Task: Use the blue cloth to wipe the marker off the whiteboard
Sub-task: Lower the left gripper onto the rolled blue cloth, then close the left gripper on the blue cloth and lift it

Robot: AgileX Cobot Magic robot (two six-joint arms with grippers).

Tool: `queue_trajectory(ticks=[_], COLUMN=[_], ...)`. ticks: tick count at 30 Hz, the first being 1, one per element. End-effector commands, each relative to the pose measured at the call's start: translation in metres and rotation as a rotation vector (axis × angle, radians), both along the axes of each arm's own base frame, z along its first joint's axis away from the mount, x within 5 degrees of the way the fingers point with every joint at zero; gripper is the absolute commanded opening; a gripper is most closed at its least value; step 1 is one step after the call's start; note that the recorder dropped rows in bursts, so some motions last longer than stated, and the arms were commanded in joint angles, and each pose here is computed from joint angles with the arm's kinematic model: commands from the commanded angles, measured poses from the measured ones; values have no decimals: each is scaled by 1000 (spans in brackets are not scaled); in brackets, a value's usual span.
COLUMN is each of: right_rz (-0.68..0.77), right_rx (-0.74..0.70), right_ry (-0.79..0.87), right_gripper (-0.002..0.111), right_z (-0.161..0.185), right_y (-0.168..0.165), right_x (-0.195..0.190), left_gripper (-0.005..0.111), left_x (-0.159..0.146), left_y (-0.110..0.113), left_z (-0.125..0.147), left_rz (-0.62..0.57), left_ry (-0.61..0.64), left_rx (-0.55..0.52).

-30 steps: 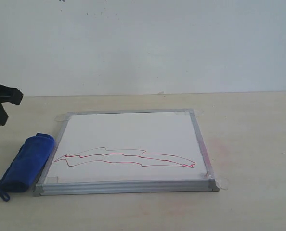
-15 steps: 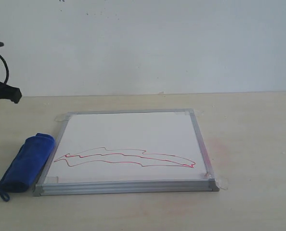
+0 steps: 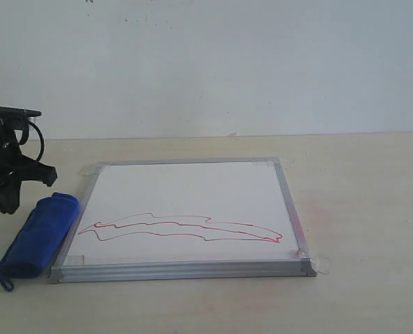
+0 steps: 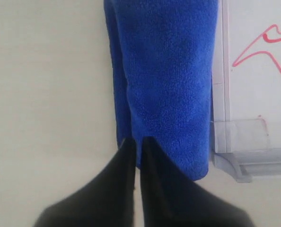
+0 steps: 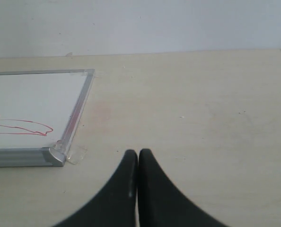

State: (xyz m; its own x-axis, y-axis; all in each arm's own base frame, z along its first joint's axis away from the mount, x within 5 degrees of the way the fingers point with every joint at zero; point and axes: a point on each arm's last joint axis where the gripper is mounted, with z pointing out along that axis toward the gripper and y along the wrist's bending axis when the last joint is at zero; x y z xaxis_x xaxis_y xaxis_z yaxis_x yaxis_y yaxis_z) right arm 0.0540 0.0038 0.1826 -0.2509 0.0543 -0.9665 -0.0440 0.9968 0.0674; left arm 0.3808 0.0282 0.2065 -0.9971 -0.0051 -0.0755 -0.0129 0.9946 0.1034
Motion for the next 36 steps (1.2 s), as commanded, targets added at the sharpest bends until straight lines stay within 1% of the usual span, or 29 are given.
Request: queue_trajectory(ticks=[1, 2, 4, 7, 8, 10, 15, 19, 21, 23, 27, 29, 36], right_rz=[-6, -6, -6, -6, -6, -6, -6, -6, -6, -6, -6, -6, -6], right_rx=[-1, -1, -1, -1, -1, -1, -1, -1, -1, -1, -1, -1, -1], right_ry=[-13, -13, -13, -13, -13, -13, -13, -13, -13, -13, -13, -15, -15], right_gripper=[0, 0, 0, 0, 0, 0, 0, 0, 0, 0, 0, 0, 0], right_z=[1, 1, 1, 1, 1, 1, 1, 1, 1, 1, 1, 1, 1], right_y=[0, 0, 0, 0, 0, 0, 0, 0, 0, 0, 0, 0, 0], right_x=[0, 0, 0, 0, 0, 0, 0, 0, 0, 0, 0, 0, 0], left_gripper=[9, 13, 31, 53, 58, 65, 66, 66, 66, 66, 66, 66, 66], left_x=[7, 9, 13, 15, 15, 16, 24, 33, 37, 39, 42, 42, 43], left_y=[-2, -3, -5, -6, -6, -6, -6, -7, -7, -7, -6, -6, -4], left_z=[11, 13, 23, 28, 29, 29, 21, 3, -9, -26, -48, -58, -75], left_rz=[12, 16, 28, 31, 31, 30, 29, 31, 32, 34, 40, 61, 58], left_ry=[2, 4, -9, -20, -25, -33, -75, -80, -67, -25, 31, 53, 94], left_rx=[-24, -32, -62, -71, -71, -71, -77, -86, -88, -89, -89, -91, -69])
